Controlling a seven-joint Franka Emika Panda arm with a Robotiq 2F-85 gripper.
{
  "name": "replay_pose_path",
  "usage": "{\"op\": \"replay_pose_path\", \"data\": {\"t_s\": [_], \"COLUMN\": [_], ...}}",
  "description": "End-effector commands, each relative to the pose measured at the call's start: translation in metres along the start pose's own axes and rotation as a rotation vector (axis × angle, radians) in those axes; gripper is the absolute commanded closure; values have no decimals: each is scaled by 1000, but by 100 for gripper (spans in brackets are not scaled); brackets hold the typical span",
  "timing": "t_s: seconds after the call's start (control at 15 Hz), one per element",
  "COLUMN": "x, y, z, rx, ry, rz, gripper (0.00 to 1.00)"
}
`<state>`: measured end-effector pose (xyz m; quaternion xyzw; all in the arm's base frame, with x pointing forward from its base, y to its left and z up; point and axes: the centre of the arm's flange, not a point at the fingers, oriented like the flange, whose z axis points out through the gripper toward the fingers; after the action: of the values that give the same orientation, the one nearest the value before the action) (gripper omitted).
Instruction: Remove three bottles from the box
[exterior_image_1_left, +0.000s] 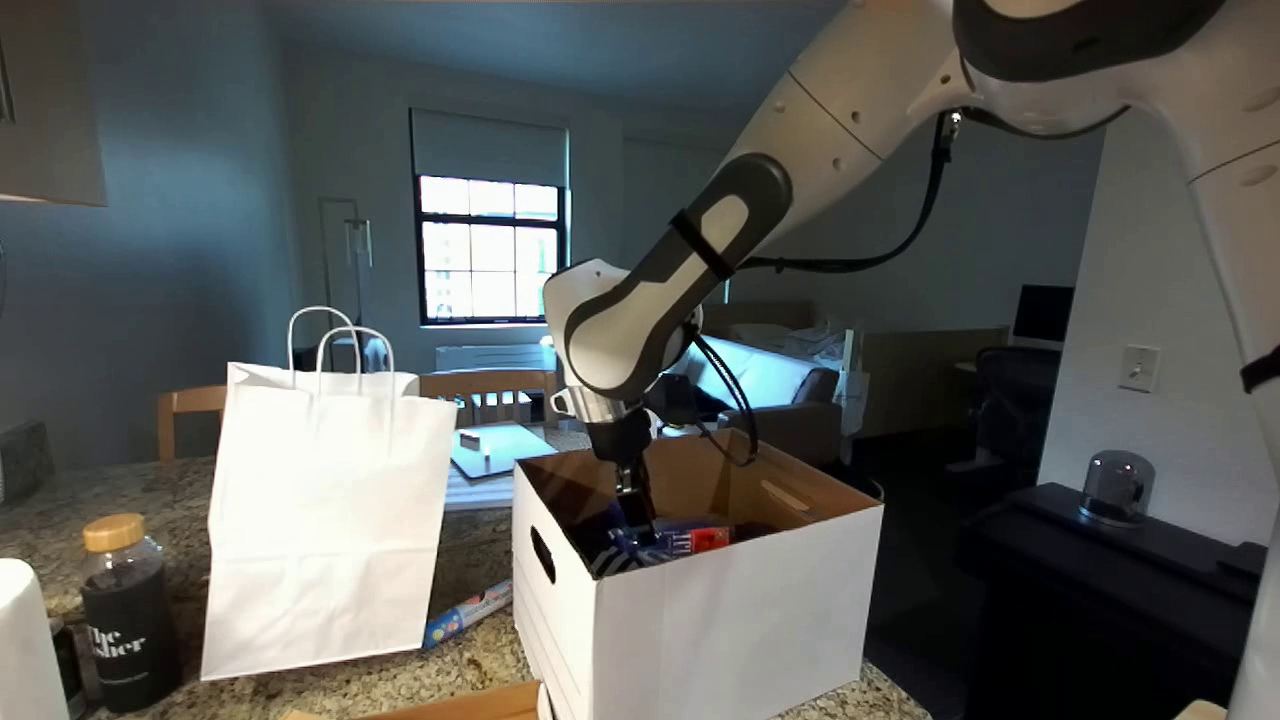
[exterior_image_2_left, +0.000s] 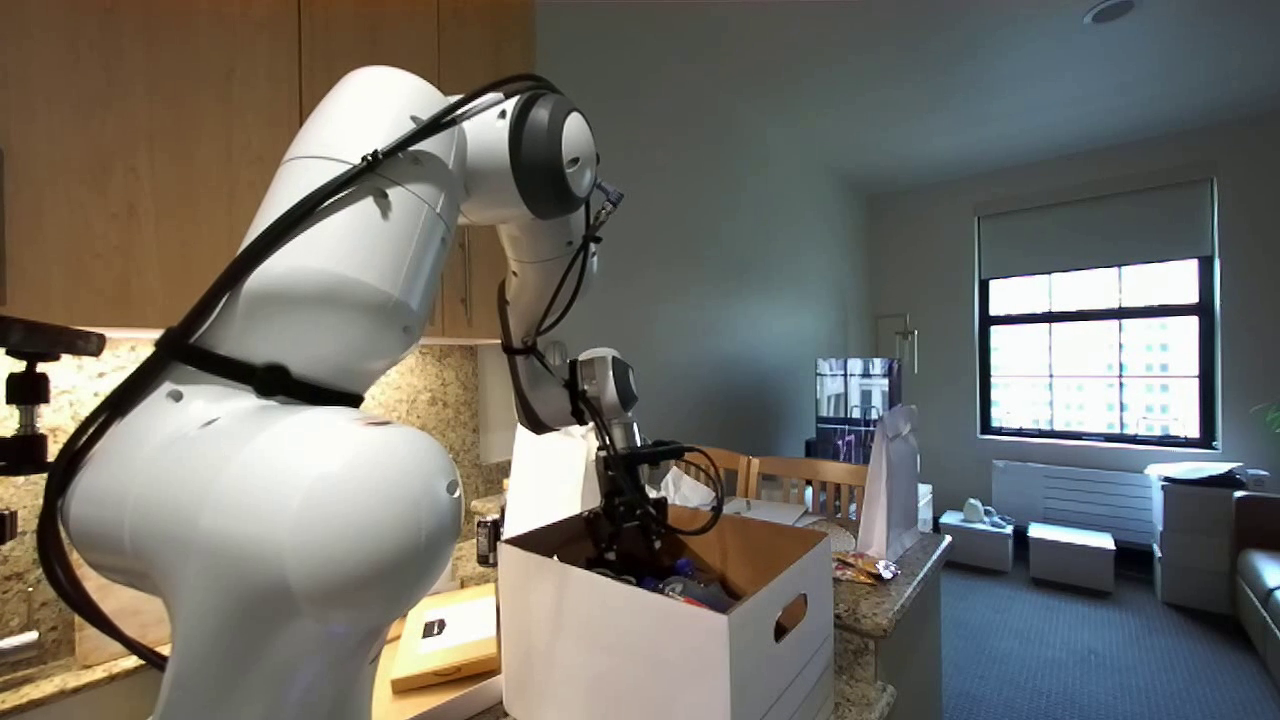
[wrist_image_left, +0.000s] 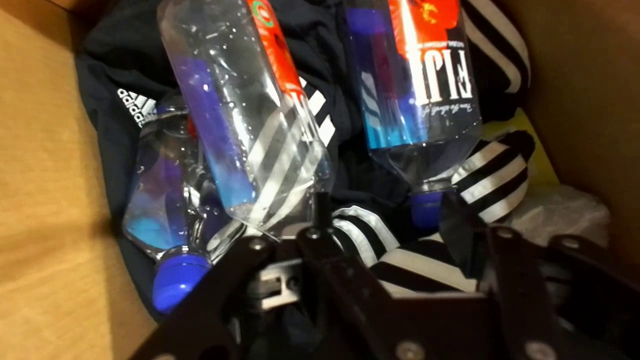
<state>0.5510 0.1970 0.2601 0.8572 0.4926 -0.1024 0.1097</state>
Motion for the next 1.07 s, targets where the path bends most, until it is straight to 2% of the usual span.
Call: {"op": "replay_pose_path", "data": {"t_s": [0.0, 0.07, 0.2, 0.53, 1.0], "x": [8, 12, 16, 19, 18], "y": [-11, -13, -15, 2, 5], "z": [-3, -5, -11, -14, 17], "rx": [-19, -15, -25, -4, 62], "ry": [-26, -29, -35, -113, -250], "rz": [-59, -75, -112, -133, -183], "gripper": [9, 4, 0, 0, 0]}}
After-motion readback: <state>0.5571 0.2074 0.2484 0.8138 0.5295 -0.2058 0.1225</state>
